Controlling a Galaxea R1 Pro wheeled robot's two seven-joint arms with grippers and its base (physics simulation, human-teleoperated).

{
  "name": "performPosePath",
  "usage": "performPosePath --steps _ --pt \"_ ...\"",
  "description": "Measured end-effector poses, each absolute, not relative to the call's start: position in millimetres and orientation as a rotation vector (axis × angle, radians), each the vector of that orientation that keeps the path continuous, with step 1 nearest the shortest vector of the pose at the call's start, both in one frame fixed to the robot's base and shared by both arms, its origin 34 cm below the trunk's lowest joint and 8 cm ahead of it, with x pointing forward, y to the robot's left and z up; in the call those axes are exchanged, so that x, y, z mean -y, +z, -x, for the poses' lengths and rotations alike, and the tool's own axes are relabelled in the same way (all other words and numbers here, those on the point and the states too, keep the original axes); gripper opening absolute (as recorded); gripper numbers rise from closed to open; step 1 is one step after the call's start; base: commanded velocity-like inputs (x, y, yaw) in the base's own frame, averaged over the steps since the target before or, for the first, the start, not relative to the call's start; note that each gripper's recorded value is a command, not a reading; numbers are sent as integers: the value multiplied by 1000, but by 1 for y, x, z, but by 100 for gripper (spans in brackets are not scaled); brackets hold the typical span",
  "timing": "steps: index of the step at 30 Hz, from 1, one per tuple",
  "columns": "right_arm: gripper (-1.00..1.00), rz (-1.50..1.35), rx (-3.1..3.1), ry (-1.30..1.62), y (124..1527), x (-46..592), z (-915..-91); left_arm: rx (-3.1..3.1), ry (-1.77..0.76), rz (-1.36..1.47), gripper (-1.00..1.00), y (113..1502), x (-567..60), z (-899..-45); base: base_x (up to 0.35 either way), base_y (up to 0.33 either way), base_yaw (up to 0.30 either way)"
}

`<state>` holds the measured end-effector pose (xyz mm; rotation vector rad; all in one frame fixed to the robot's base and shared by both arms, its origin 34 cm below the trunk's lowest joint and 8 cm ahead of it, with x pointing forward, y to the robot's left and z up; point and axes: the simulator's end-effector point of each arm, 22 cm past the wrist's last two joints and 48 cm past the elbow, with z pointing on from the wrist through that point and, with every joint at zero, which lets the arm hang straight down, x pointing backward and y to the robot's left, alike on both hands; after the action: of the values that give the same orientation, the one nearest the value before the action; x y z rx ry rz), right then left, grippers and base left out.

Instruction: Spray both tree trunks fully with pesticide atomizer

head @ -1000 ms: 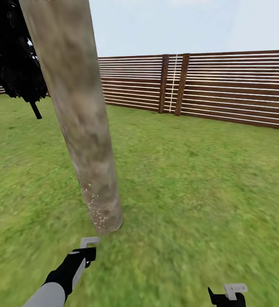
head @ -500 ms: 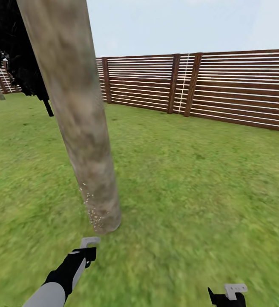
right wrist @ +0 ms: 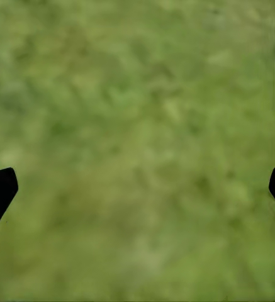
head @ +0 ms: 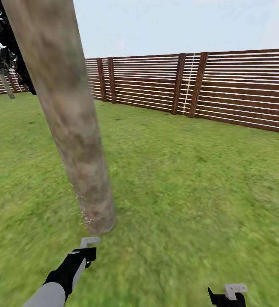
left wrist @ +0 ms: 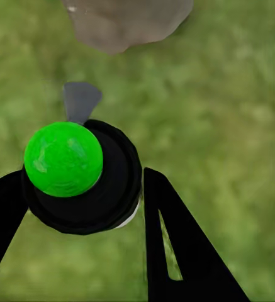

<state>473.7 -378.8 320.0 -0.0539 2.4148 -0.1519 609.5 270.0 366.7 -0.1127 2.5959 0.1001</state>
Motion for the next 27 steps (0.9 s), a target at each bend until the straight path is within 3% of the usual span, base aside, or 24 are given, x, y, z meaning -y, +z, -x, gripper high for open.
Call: performPosePath --steps 3,22,27 --pt "100 54 -2415 -150 320 378 -474 -2596 100 114 -100 367 -270 -610 0 -275 13" --pt "100 55 -2415 -150 320 378 -474 -2590 106 119 -100 368 -273 -611 0 -274 271" --pt "100 59 -2416 -152 320 379 -473 -2577 110 115 -100 372 -274 -616 0 -135 39"
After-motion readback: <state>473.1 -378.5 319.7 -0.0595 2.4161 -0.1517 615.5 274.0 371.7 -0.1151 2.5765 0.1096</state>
